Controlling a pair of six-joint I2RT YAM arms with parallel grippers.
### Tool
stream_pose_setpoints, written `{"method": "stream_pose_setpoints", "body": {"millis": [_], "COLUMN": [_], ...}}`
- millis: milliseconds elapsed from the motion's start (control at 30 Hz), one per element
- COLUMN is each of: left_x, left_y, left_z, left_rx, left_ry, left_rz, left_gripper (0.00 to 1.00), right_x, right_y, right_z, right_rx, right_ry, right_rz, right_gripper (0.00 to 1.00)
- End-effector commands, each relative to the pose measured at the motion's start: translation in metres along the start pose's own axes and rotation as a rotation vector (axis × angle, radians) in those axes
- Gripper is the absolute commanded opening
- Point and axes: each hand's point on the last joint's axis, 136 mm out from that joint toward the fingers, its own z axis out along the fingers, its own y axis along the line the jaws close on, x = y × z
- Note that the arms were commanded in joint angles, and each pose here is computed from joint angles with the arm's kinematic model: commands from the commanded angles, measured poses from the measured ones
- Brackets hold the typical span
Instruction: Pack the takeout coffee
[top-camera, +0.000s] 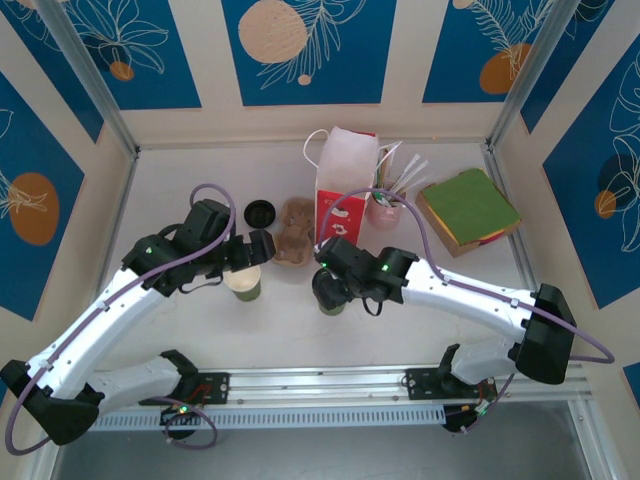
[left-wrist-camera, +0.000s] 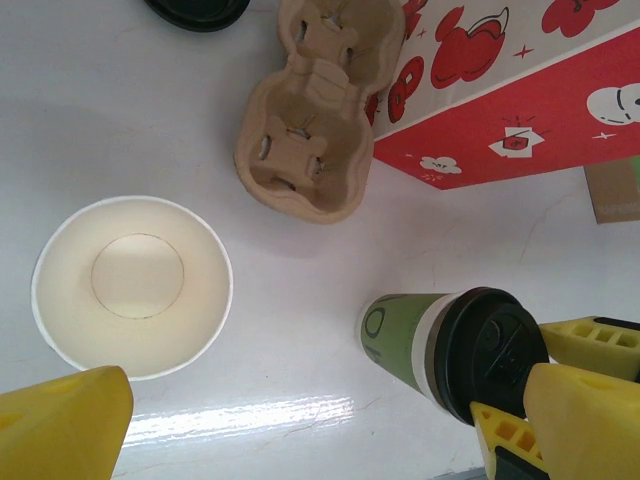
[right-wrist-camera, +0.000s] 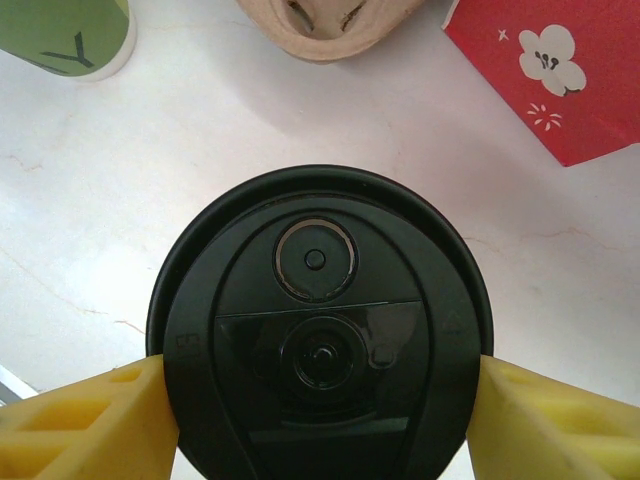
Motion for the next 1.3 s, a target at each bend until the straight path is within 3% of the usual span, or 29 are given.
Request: {"method": "stream_pose_setpoints", "body": {"millis": [0,1267], "left_x": [-0.002,-0.002], "left_y": [-0.001,-0.002], "left_z": [-0.008,-0.006], "left_rx": [-0.004,-0.003], "left_ry": [-0.016,-0.012], "left_rz": [0.023,0.027], "left_gripper": [1.00,1.00], "right_x": [-0.008,0.014], "right_y": [-0.004,0.000], "right_z": [-0.005,0.010], "right_rx": [0.044,0.070], "right_ry": [-0.017,0.051], "right_rz": [-0.023,-0.027], "right_gripper": [0.69,0.70]}}
